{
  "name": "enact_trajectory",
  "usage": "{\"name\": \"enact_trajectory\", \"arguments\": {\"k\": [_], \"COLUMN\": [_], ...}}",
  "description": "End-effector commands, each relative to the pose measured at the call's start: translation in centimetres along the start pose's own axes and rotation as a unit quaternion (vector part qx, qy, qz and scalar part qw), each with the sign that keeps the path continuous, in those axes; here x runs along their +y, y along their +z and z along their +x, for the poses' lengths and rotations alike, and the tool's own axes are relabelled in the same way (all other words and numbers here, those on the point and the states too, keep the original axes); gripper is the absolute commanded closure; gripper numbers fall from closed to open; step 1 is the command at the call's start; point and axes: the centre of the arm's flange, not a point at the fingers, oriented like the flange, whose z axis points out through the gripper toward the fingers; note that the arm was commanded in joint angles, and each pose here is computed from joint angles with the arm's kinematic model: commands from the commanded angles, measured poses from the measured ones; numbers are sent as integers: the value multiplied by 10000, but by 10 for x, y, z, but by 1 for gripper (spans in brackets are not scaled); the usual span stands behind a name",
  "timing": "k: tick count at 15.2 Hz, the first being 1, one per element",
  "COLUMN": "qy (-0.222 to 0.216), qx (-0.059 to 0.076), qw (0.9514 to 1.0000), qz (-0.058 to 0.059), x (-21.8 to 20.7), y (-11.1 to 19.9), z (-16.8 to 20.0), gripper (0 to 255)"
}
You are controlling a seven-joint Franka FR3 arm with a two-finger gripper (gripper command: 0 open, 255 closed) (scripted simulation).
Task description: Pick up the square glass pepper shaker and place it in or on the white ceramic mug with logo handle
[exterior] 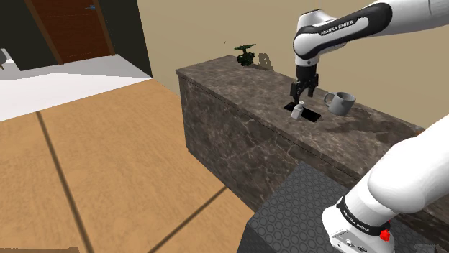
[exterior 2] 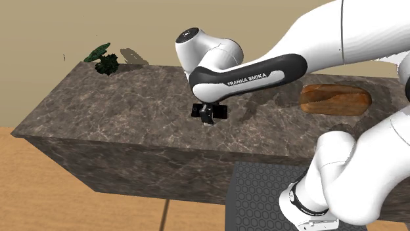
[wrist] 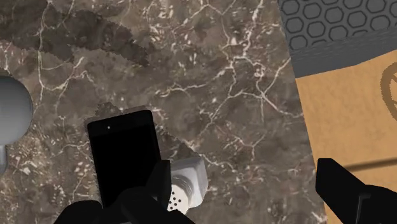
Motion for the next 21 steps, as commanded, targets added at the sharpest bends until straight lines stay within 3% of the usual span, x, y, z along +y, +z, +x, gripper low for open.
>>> {"name": "enact_trajectory", "arguments": {"k": [1, 4, 12, 20, 21], "qy": [41, 103, 109, 109, 109], "qx": [-31, -81, -86, -86, -86], "qw": [10000, 9999, 9999, 9999, 9999], "qz": [-9, -13, -14, -14, -14], "x": [19, 46, 49, 49, 49], "y": [12, 29, 71, 71, 71], "z": [19, 43, 44, 44, 44], "gripper": [0, 0, 0, 0, 255]}}
